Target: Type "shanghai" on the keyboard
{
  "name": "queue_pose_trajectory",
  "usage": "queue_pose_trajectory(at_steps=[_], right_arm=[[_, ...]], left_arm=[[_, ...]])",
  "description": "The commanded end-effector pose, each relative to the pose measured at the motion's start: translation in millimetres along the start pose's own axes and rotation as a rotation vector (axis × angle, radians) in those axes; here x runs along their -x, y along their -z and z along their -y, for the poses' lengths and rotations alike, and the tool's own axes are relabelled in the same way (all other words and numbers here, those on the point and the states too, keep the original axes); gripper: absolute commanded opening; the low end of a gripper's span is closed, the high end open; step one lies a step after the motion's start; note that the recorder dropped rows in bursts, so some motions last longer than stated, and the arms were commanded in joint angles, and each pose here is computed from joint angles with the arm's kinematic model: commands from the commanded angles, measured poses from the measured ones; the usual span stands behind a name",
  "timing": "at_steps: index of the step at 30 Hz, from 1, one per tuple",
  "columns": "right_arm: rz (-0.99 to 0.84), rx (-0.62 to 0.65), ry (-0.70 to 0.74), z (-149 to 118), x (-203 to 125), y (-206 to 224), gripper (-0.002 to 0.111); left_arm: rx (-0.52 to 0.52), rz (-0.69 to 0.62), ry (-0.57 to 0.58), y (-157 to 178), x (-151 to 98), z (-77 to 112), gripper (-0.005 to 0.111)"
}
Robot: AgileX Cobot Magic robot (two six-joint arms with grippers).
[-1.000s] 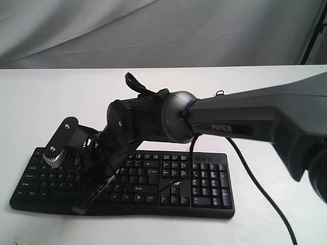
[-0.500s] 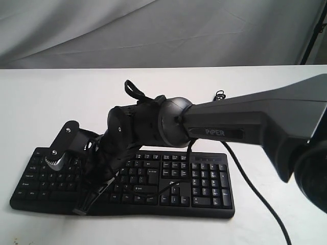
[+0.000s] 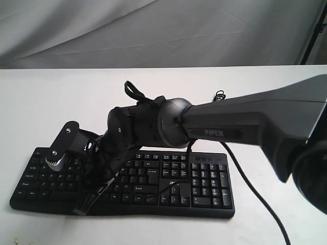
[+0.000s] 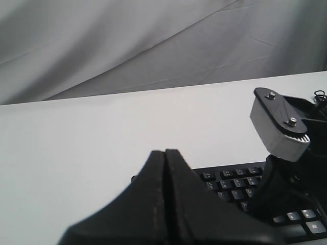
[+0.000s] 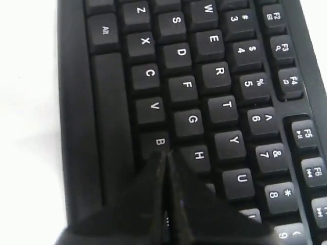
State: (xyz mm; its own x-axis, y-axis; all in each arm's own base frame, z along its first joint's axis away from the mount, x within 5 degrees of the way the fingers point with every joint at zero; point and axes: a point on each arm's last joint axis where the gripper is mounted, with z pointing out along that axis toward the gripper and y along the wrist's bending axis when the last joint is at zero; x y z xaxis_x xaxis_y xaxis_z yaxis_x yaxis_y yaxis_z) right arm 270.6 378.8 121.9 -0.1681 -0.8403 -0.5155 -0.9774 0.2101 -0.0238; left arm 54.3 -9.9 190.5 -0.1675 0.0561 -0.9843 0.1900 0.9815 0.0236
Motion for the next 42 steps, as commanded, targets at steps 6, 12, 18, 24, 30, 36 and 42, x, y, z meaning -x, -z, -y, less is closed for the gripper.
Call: queue_pose_trajectory(at_steps=[6, 12, 18, 24, 30, 36, 42], right_arm=[[-0.008, 0.005, -0.001, 0.6, -3.9, -5.9, 0.000], [0.038, -0.027, 0.016, 2.7, 6.3, 8.7, 0.000], [0.067, -0.025, 0.046, 8.8, 26.7, 13.7, 0.000], [0.028, 0.014, 0.044, 14.1, 37.9, 2.7, 0.000], [0.002, 0.026, 0.041, 14.0, 34.5, -2.8, 0.000], [0.003, 0.021, 0.045, 14.4, 34.6, -2.8, 0.000], [-0.004, 0.004, 0.033, 16.6, 30.5, -11.8, 0.000]], left_arm=[[-0.004, 0.004, 0.001, -0.1, -0.8, 0.2, 0.000], [-0.004, 0.004, 0.001, -0.1, -0.8, 0.2, 0.000], [-0.004, 0.004, 0.001, -0.1, -0.8, 0.2, 0.000], [-0.004, 0.004, 0.001, -0.1, -0.8, 0.2, 0.000], [-0.004, 0.004, 0.001, -0.1, -0.8, 0.2, 0.000], [-0.004, 0.004, 0.001, -0.1, -0.8, 0.2, 0.000], [-0.004, 0.004, 0.001, -0.1, -0.8, 0.2, 0.000]])
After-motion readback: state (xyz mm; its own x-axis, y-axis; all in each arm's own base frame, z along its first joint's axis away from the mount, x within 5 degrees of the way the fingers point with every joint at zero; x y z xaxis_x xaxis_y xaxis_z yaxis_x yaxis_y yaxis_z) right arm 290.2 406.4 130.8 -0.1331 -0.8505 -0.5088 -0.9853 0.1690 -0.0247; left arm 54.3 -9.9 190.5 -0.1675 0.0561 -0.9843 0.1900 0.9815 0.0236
